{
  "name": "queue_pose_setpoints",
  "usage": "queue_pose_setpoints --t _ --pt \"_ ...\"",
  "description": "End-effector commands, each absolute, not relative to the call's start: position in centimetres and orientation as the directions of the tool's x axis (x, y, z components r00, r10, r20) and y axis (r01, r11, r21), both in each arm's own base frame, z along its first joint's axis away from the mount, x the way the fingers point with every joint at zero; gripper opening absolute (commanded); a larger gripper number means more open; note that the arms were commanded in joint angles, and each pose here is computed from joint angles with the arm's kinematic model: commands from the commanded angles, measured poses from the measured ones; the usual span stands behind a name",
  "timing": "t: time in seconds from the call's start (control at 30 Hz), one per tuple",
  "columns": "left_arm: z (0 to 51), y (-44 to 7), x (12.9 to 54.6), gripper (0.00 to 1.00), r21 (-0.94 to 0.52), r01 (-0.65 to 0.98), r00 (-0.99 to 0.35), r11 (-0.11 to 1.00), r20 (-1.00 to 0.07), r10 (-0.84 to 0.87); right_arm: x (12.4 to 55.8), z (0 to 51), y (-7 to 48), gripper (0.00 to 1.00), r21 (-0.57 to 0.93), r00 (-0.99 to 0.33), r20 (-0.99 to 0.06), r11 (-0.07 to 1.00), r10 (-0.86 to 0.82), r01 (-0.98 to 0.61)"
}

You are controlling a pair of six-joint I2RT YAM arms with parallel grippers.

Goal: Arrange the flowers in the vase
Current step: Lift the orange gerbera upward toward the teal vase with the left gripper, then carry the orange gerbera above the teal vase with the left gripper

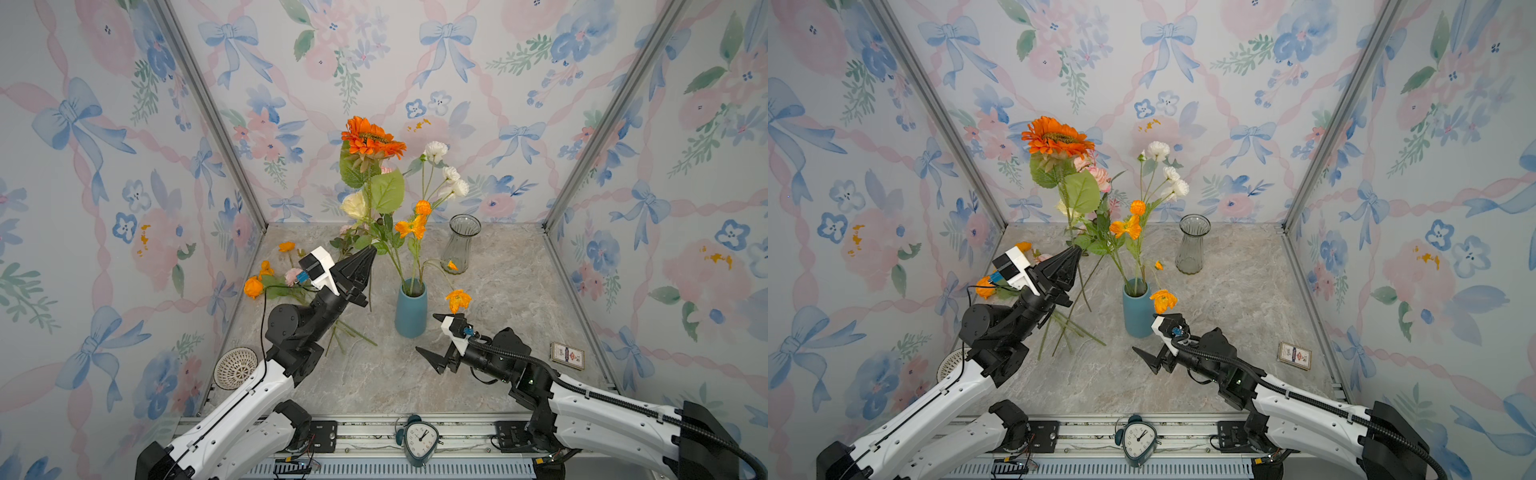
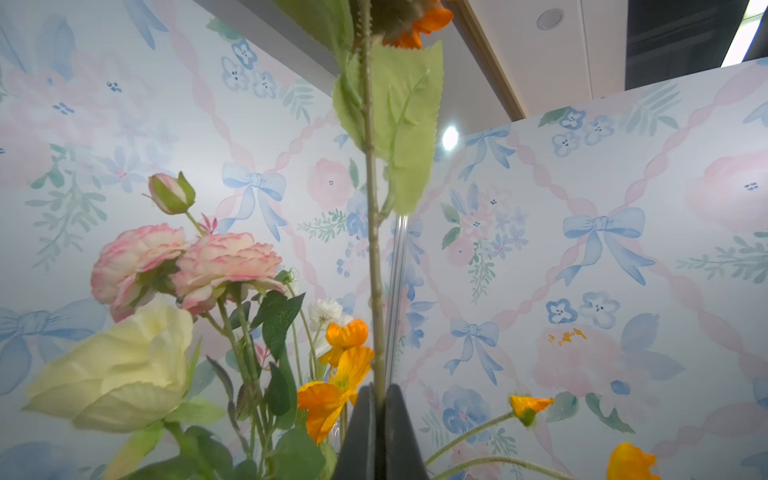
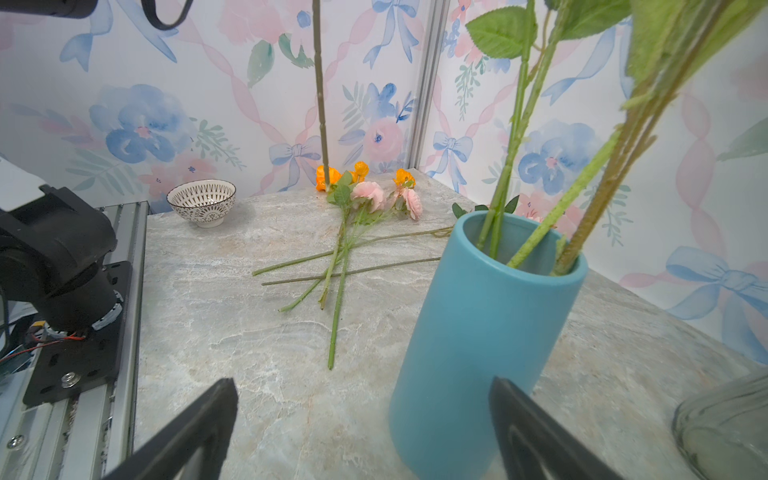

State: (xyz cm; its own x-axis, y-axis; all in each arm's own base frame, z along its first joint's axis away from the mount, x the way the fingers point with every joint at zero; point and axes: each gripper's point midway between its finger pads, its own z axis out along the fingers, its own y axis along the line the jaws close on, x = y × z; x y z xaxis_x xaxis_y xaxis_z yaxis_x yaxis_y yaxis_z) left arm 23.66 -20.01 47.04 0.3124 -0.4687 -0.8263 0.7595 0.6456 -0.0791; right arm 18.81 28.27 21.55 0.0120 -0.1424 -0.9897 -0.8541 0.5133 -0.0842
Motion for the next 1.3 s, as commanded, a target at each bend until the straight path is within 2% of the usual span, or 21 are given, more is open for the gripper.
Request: queue_pose_setpoints --t 0.0,0.23,0.57,1.03,1.27 --pt "51.9 -20.2 21.6 0.00 0.016 0.774 0.449 0.632 -0.717 -0.532 18.9 21.6 27.9 0.97 -0.073 0.008 -0.992 0.521 -0.125 -0.851" --pt "51.9 -24.2 22.9 0.00 0.050 0.806 0.455 0.590 -0.690 -0.563 19.0 21.6 28.0 0.97 -0.069 0.003 -0.992 0.518 -0.127 -0.852" --pt "47.0 -28.5 25.6 0.00 0.051 0.811 0.419 0.582 -0.745 -0.519 18.9 21.6 28.1 0.97 -0.065 0.000 -0.992 0.514 -0.125 -0.855" --pt "39.7 -30.7 27.1 0.00 -0.002 0.849 0.308 0.528 -0.810 -0.498 19.2 21.4 28.0 0.97 -0.065 -0.002 -0.992 0.523 -0.128 -0.850" --pt "36.7 -30.6 27.2 0.02 -0.021 0.843 0.268 0.538 -0.850 -0.454 19.3 21.4 27.9 0.97 -0.066 -0.004 -0.992 0.525 -0.130 -0.848"
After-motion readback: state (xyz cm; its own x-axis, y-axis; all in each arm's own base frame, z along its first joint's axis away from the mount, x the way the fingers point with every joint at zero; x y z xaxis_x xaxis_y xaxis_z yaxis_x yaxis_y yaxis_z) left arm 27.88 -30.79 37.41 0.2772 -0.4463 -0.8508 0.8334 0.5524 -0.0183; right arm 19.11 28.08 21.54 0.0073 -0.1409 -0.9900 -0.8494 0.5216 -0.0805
